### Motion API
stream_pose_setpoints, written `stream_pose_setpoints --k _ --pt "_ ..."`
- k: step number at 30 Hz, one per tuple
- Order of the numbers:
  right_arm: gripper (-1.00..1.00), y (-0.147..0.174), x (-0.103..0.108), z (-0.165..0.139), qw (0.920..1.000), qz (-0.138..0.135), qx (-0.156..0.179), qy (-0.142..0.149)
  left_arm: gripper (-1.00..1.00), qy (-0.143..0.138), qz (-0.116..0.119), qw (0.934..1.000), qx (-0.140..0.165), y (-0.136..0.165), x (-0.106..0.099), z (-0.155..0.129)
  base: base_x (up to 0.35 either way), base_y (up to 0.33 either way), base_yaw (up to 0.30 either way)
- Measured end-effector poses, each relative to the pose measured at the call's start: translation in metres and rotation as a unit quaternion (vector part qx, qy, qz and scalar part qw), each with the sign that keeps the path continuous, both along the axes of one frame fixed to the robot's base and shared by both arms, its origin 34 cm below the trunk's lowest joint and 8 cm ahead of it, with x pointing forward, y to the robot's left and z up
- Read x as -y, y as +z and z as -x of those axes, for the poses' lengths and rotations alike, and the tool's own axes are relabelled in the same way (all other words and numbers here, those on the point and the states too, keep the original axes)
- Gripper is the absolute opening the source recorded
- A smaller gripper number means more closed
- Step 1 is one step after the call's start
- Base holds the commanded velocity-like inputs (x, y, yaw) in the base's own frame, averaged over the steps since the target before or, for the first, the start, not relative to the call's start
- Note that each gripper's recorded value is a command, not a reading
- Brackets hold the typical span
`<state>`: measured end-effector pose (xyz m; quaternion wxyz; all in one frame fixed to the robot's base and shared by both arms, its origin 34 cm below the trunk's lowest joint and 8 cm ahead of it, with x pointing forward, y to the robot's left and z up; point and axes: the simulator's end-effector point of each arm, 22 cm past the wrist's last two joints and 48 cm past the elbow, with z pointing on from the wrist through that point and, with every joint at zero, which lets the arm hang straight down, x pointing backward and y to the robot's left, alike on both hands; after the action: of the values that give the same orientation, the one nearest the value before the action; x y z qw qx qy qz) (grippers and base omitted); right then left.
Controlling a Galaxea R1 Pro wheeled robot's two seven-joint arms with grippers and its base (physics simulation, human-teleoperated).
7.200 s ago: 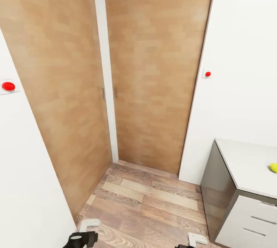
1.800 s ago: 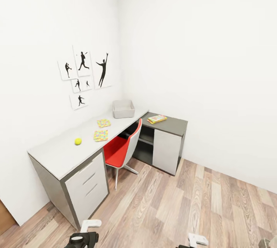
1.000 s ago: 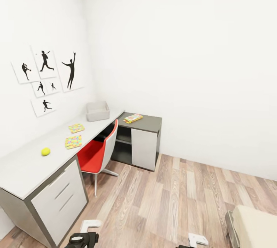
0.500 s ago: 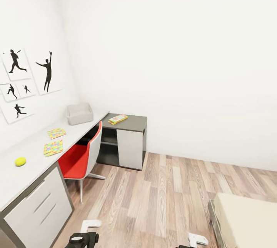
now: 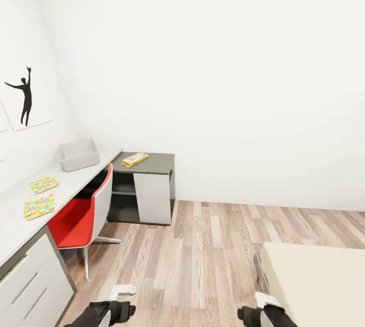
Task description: Put all the toys in the child's room - the three board games (two on the bed and one on the table), the two jigsaw puzzles on the table, and the tennis ball on the table - inside the toy box on the table in the child's room.
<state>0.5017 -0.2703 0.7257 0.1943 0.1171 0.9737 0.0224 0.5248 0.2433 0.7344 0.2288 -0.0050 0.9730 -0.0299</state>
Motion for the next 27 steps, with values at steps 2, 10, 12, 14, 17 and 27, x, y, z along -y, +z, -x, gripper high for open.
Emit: stream_pose_setpoints --k 2,10,12,14,17,27 --pt "1.00 0.019 0.012 -0.019 0.9997 -0.013 0.010 -0.016 1.00 -0.005 0.015 0.9998 -0.014 0.016 -0.004 -0.012 0.000 0.000 -0.279" --pt "1.00 0.114 0.003 -0.083 0.9932 -0.096 0.058 -0.033 1.00 0.017 0.151 0.9882 -0.023 0.116 0.002 -0.056 0.000 0.000 -0.276" --pt "1.00 0.142 -0.001 -0.098 0.9906 -0.108 0.080 -0.026 1.00 0.023 0.176 0.9840 -0.011 0.140 -0.011 -0.063 0.000 0.000 -0.260" --pt "1.00 0.154 -0.004 -0.103 0.9893 -0.112 0.090 -0.022 1.00 0.021 0.194 0.9807 -0.003 0.153 -0.017 -0.066 0.000 0.000 -0.258" --pt "1.00 0.164 -0.004 -0.108 0.9883 -0.115 0.098 -0.020 1.00 0.005 0.235 0.9720 0.010 0.172 -0.016 -0.068 0.000 0.000 -0.256" --pt "1.00 0.193 -0.001 -0.125 0.9832 -0.133 0.121 -0.027 1.00 -0.047 0.328 0.9428 0.038 0.218 -0.034 -0.064 0.000 0.000 -0.230"
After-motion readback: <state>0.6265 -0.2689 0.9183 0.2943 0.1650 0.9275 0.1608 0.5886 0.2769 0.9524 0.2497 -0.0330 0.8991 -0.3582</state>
